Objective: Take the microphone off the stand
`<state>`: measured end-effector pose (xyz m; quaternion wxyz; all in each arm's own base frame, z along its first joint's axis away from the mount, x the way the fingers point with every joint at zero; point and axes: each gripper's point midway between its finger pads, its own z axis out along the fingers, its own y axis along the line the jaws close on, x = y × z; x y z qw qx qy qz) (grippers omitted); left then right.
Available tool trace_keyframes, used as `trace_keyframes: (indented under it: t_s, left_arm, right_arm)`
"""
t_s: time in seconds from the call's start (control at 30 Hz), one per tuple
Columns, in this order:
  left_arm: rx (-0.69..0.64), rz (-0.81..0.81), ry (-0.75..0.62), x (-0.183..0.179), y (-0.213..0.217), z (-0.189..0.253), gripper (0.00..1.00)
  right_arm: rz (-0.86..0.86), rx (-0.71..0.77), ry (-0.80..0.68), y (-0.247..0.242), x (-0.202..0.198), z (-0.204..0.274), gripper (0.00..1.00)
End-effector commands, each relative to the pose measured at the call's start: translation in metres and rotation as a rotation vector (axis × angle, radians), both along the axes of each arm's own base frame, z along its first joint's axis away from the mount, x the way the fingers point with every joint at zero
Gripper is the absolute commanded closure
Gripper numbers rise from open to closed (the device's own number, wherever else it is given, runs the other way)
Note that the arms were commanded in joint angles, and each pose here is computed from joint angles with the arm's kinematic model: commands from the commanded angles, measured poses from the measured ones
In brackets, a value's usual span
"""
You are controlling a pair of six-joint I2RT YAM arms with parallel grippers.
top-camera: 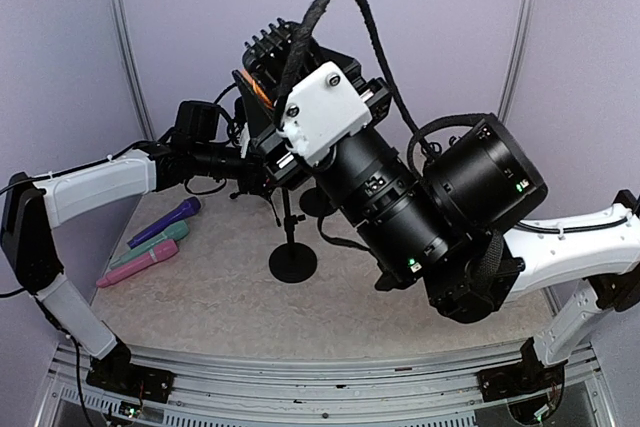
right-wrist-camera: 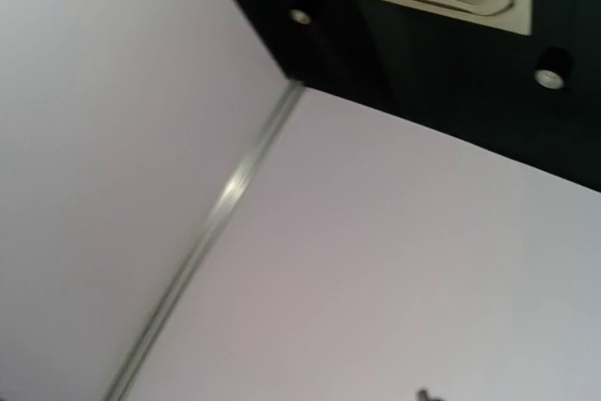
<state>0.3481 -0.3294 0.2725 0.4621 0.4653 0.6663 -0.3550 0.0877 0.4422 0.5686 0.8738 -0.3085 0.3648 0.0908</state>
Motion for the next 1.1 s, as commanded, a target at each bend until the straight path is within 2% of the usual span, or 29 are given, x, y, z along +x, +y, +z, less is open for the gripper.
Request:
trace_keyframes:
  t_s: [0.0,0.23,0.33,0.47,0.67,0.83,1.07]
  left_arm:
    - [0.125,0.012,0.048,-0.008,0.016,-0.025,0.02]
    - [0.18,0.018,-0.06,-0.05,0.093,0.008,0.01]
    - [0.214,-0.036,-0.112,-0.081,0.122,0.014,0.01]
    - [0.264,-0.088,-0.135,-0.113,0.136,0.015,0.01]
    - [0.267,-0.156,-0.143,-0.143,0.139,0.023,0.02]
    - [0.254,-0.127,-0.131,-0.137,0.137,0.024,0.14]
    - [0.229,-0.184,-0.105,-0.148,0.13,0.026,0.26]
  right_arm:
    - [-0.021,0.051,0.04,-0.012,0.011,0.01,1.0]
    - [0.143,0.058,0.312,-0.009,0.036,-0.014,1.0]
    - [0.235,0.033,0.461,0.008,0.055,-0.044,1.0]
    - [0.329,-0.018,0.619,0.04,0.076,-0.091,1.0]
    - [0.469,-0.044,0.742,0.08,0.083,-0.131,1.0]
    - [0.554,-0.023,0.774,0.098,0.085,-0.143,1.0]
    - [0.59,-0.005,0.794,0.115,0.093,-0.152,1.0]
